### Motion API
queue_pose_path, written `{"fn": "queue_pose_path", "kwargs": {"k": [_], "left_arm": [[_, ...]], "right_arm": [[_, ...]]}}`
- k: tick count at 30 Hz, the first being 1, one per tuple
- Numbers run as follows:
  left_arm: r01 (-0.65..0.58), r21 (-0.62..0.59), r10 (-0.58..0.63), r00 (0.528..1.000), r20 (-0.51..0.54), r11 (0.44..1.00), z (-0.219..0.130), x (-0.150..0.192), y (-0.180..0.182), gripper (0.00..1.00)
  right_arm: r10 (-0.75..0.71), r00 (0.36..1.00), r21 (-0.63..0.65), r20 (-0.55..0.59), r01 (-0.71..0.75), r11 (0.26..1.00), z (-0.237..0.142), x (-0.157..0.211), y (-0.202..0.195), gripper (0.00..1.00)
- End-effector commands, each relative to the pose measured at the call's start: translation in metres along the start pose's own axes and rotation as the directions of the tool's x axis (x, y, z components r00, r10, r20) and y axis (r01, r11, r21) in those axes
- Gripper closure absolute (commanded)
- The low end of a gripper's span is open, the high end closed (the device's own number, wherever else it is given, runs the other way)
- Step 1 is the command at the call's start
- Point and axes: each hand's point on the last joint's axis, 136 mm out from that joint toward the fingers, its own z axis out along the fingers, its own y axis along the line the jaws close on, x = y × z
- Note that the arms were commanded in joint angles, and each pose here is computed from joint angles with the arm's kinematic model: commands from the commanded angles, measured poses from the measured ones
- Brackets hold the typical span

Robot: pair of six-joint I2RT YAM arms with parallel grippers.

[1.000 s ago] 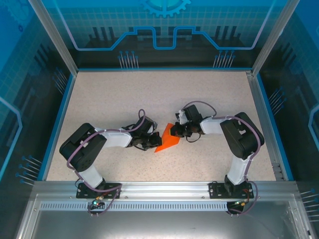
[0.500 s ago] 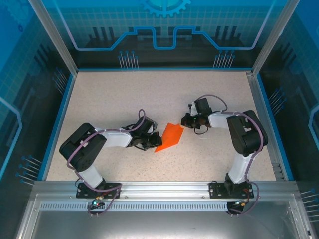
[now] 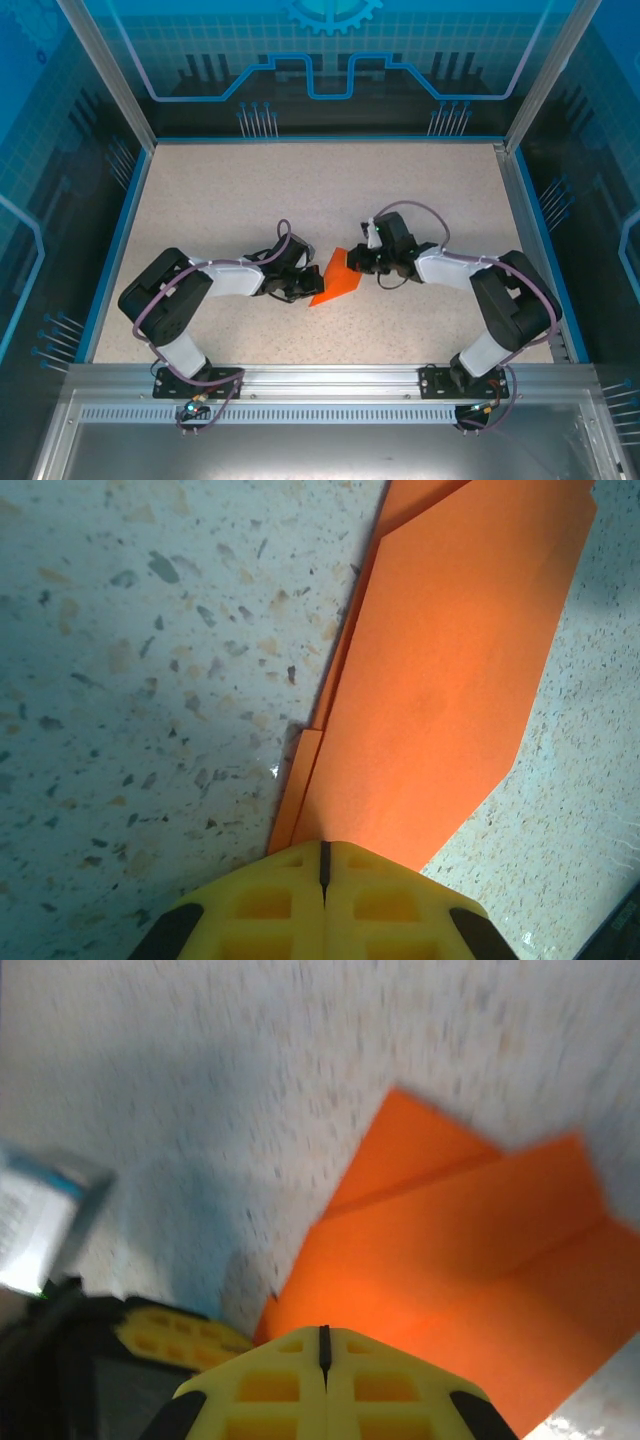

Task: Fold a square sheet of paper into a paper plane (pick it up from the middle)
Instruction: Fourth fold the wing at the center of the table.

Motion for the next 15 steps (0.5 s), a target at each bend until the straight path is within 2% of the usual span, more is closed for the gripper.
{"fn": "queue_pose_path", "kwargs": {"k": [1, 8, 15], "left_arm": [[0.049, -0.252, -0.081, 0.990, -0.118, 0.966, 0.000, 0.044, 0.067, 1.00], [0.046, -0.245, -0.076, 0.991, -0.115, 0.968, 0.001, 0.041, 0.065, 1.00], [0.036, -0.231, -0.064, 0.992, -0.113, 0.972, 0.001, 0.039, 0.060, 1.00]], "right_arm": [[0.005, 0.999, -0.045, -0.038, -0.007, 0.999, 0.010, 0.015, 0.014, 1.00], [0.006, 0.992, -0.082, -0.125, -0.016, 0.997, 0.039, 0.025, 0.028, 1.00], [0.067, 0.986, -0.016, -0.153, -0.071, 0.997, 0.050, 0.037, 0.007, 1.00]]}}
